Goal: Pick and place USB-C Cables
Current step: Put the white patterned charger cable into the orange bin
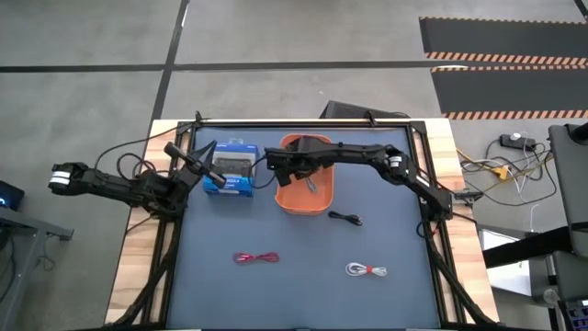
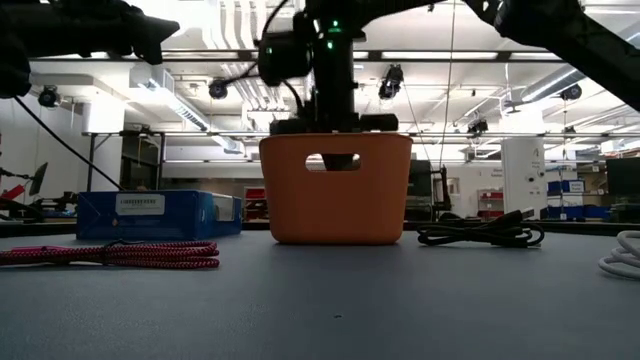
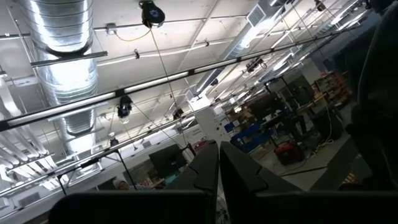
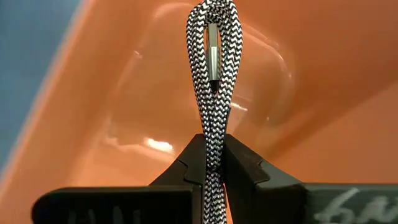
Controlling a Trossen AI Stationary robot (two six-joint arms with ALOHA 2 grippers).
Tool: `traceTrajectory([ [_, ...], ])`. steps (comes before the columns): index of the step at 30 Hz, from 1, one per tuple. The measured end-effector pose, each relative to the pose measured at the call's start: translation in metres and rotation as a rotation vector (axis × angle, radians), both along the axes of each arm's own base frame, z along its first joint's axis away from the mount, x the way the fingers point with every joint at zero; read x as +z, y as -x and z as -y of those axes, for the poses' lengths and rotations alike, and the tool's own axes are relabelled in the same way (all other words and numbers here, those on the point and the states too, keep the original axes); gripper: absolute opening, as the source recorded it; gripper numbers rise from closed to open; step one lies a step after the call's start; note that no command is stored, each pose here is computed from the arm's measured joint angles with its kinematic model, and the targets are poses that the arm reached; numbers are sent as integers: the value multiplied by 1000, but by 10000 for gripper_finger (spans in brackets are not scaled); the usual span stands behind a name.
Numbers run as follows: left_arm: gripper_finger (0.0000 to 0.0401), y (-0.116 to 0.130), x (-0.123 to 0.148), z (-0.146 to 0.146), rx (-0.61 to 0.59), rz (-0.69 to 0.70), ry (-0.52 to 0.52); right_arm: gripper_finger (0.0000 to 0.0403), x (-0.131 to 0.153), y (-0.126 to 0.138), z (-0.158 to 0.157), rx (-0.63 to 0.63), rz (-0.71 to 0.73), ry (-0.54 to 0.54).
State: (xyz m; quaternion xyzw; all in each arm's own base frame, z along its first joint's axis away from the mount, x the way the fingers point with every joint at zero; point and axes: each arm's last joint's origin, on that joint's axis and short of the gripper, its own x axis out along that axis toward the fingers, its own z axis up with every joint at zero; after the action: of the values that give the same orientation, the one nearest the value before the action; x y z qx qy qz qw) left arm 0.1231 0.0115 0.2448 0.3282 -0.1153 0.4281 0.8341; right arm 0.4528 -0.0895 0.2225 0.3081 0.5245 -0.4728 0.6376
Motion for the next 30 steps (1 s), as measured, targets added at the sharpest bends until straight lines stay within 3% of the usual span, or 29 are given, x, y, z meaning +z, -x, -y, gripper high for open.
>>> traceTrajectory([
  [11,2,0,0,0,1,-1,1,23,-7,3,14,-99,8,-1],
  [19,2,0,0,0,1,-1,2,23,-18,-8,12,-129,122,15],
  [30,2,0,0,0,2,-1,2,23,-32,-5,11,-159,101,10],
])
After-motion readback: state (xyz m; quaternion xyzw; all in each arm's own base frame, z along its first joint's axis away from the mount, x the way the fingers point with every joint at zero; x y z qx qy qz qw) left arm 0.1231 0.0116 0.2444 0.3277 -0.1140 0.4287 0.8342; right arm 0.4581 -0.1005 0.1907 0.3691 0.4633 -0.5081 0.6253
